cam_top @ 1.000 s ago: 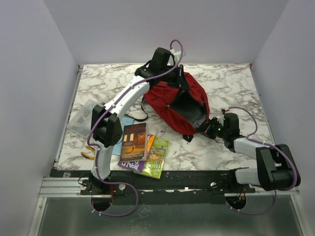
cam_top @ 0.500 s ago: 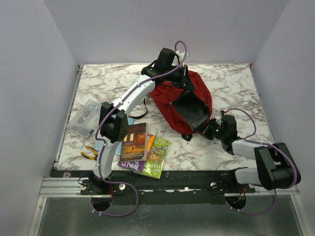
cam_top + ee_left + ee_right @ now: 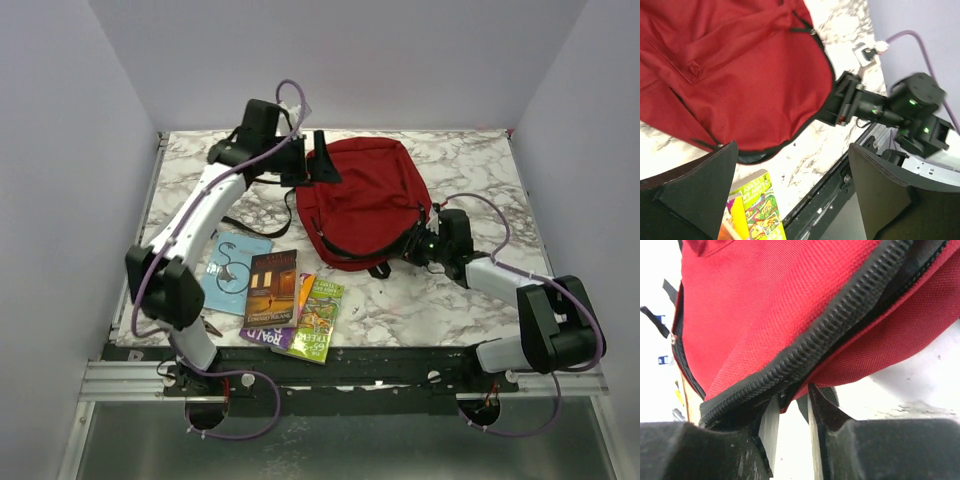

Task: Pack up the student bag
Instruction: Unzip the student bag at the center of the board, then pick up the book from the center of the board.

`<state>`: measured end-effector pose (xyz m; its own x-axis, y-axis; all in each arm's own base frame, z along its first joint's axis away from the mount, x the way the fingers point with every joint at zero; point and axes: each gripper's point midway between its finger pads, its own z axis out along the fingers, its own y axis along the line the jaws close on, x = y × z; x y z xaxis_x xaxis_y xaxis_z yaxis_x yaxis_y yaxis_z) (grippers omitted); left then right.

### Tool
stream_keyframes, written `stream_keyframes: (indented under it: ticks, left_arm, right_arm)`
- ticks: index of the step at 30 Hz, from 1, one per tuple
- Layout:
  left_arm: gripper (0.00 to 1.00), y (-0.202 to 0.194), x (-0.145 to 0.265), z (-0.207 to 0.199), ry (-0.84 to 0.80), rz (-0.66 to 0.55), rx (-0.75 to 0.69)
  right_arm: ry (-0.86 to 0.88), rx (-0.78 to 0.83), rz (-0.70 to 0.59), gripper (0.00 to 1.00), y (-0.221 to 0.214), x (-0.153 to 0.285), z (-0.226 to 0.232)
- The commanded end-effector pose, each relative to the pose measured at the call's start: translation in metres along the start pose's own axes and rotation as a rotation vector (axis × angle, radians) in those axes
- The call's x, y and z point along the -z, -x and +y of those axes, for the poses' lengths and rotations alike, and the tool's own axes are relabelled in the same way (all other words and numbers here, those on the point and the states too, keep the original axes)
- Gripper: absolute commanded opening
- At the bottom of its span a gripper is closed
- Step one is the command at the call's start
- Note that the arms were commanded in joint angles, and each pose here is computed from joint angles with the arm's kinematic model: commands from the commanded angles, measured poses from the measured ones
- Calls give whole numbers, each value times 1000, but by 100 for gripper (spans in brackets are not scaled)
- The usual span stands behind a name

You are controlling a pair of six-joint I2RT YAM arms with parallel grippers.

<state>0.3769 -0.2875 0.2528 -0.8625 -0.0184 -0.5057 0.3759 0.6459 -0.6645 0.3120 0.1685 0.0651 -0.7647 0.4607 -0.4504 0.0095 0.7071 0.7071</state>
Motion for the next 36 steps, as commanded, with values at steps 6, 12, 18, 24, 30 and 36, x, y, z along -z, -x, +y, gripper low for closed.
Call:
stream_keyframes:
  ticks: [6, 12, 18, 24, 30, 36]
  left_arm:
    - [94, -8, 127, -2, 206, -389, -255]
    - [93, -12, 163, -4, 242, -567, -296]
    - [93, -12, 187, -20, 209, -684, -340]
    - [92, -9, 201, -11, 283, -741, -318]
    - [93, -9, 199, -6, 305, -745, -323]
    - [92, -9, 185, -2, 288, -705, -302]
  right_arm:
    - [-228, 124, 169, 51, -32, 44, -33]
    - [-193, 141, 59, 57, -7, 71, 13]
    - [8, 179, 53, 61, -18, 59, 102]
    - [248, 169, 222, 67, -80, 2, 184]
    - [277, 138, 273, 73, -112, -44, 218]
    - [166, 159, 201, 79, -106, -77, 205]
